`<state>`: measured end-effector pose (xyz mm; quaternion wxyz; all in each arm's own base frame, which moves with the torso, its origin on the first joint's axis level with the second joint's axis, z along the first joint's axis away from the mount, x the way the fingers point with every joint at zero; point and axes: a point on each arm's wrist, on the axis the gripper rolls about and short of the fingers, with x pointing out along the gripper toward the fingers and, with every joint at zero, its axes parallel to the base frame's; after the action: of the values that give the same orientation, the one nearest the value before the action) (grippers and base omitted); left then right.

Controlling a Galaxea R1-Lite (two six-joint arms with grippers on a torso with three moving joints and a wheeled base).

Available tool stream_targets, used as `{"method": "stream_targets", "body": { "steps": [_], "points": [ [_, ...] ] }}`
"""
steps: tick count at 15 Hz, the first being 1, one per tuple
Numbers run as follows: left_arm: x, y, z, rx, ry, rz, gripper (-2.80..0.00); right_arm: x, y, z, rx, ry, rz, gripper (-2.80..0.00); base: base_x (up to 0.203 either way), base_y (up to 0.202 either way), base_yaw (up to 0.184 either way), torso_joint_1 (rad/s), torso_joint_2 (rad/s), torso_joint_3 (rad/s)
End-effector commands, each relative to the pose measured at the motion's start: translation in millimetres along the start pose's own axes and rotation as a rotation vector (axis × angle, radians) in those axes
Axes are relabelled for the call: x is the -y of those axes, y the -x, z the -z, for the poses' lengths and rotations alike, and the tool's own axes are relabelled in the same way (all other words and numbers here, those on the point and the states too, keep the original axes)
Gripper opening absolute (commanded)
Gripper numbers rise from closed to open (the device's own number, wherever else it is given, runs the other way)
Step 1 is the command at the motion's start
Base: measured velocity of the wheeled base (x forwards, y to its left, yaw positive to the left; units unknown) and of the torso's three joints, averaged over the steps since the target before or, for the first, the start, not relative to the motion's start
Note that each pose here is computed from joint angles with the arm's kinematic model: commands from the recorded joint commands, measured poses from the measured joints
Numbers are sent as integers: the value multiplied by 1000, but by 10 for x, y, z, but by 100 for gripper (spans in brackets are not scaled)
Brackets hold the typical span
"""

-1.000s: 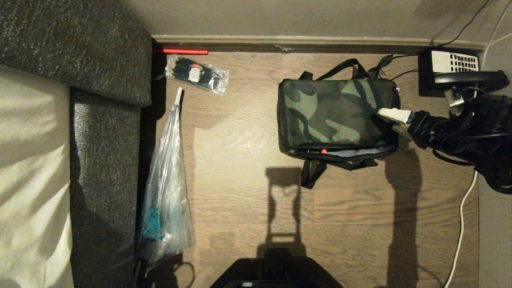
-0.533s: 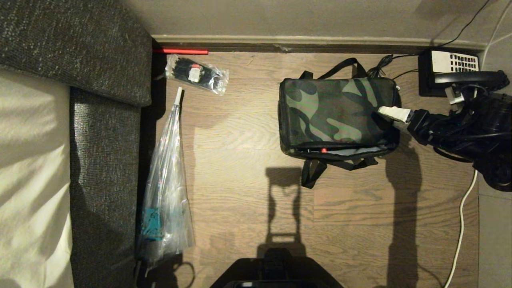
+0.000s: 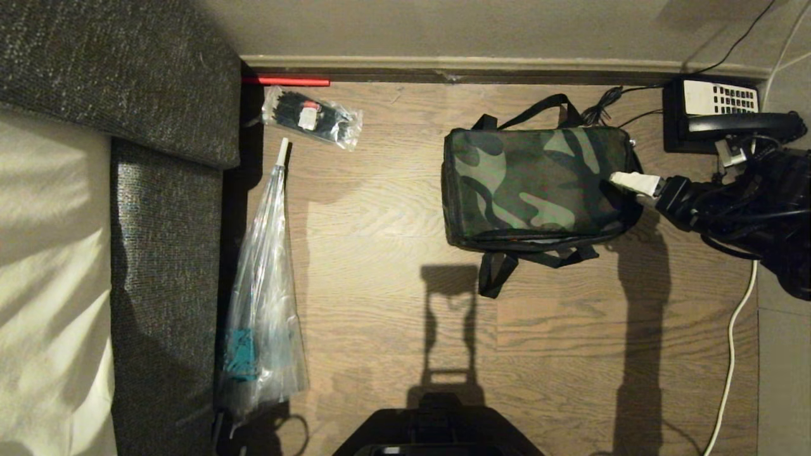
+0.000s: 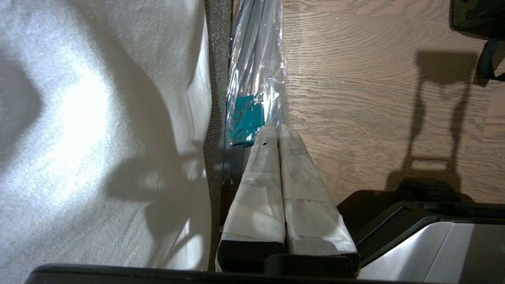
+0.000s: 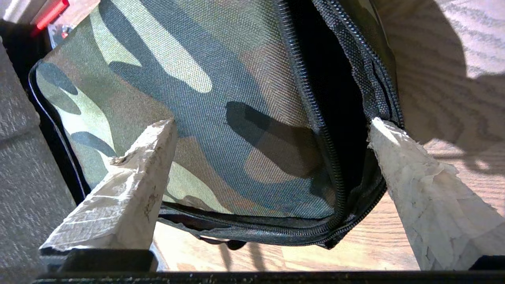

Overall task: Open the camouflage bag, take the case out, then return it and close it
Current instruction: Open the top of the storage box

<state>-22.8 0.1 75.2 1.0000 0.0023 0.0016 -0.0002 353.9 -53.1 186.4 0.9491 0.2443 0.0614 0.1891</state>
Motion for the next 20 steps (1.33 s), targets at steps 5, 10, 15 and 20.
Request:
{"method": "stream_targets", "body": {
  "steps": [5, 10, 15, 20],
  "points": [
    [0, 0, 0, 0, 0, 0, -280, -72, -76, 51, -16, -69, -31, 0, 0, 0, 0, 0, 0, 0],
    [0, -1, 4, -1, 0, 0, -280, -102, -132, 83, -24, -81, -43, 0, 0, 0, 0, 0, 0, 0],
    [0, -1, 4, -1, 0, 0, -280, -212, -160, 84, -31, -217, -67, 0, 0, 0, 0, 0, 0, 0],
    [0, -1, 4, -1, 0, 0, -280, -253, -146, 15, -16, -268, -71, 0, 0, 0, 0, 0, 0, 0]
  ]
}}
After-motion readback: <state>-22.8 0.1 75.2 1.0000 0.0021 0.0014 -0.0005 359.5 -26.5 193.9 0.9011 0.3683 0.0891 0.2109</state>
